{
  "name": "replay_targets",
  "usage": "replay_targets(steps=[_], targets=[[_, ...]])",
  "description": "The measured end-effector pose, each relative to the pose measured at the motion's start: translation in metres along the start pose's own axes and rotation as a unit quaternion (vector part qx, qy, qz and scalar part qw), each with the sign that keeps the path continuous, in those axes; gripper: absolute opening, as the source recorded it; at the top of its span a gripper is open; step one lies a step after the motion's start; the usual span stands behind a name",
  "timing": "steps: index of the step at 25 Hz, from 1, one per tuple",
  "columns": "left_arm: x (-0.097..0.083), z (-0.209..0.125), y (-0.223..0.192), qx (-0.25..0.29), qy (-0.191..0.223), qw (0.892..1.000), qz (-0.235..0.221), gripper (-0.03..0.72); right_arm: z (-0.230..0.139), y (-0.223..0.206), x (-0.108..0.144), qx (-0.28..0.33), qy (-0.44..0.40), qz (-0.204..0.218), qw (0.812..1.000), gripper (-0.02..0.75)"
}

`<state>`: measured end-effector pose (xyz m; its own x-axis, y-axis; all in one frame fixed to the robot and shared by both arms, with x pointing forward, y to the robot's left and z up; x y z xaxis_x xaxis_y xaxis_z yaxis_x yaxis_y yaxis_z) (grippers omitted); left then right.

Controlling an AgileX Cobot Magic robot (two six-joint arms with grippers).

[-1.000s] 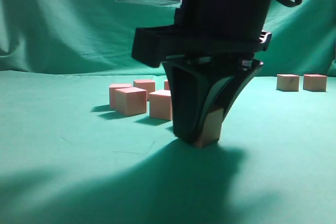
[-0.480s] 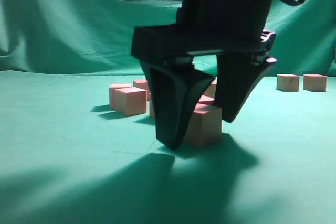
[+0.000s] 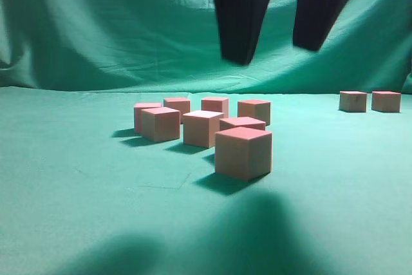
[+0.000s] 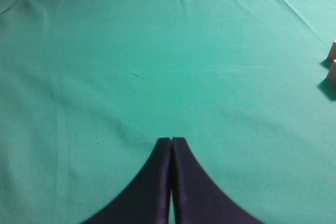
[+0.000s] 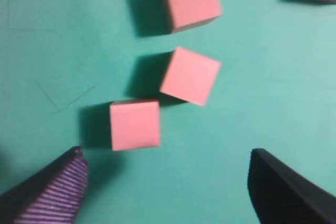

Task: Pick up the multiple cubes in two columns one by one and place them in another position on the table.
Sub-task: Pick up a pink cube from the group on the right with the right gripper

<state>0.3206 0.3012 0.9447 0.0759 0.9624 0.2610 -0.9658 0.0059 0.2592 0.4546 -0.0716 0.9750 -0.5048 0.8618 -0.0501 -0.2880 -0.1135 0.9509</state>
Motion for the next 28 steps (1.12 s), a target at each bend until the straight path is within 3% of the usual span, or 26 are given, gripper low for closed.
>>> replay_targets(steps=[9, 16, 22, 28], targets=[[0.0, 0.0, 0.0, 0.0, 0.0, 1.0, 0.0, 0.0, 0.014, 0.066, -0.044, -0.056, -0.082, -0.101, 0.99, 0.568], [0.0, 0.0, 0.0, 0.0, 0.0, 1.0, 0.0, 0.0, 0.024, 0.079, -0.129, -0.072, -0.216, -0.151, 0.962, 0.568], [0.0, 0.0, 0.0, 0.0, 0.0, 1.0, 0.0, 0.0, 0.026, 0.079, -0.185, -0.097, -0.307, -0.138, 0.937, 0.568], [0.0, 0.0, 0.0, 0.0, 0.0, 1.0, 0.0, 0.0, 0.052, 0.067, -0.222, -0.093, -0.332, -0.114, 0.932, 0.568]])
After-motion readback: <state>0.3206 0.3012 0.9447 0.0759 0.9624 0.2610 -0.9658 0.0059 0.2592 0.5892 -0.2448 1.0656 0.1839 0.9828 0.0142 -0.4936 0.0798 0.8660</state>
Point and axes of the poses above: a point on each arm's last joint axis where the gripper is mounted, y pointing back along that axis away from the gripper, x along the wrist's bending axis when the last joint is at zero, z = x × y, the point moved 3 cm from there along -y, pointing out along that axis toward the gripper, and after that the axes turned 14 degrees about -y, right-handed, at the moved point
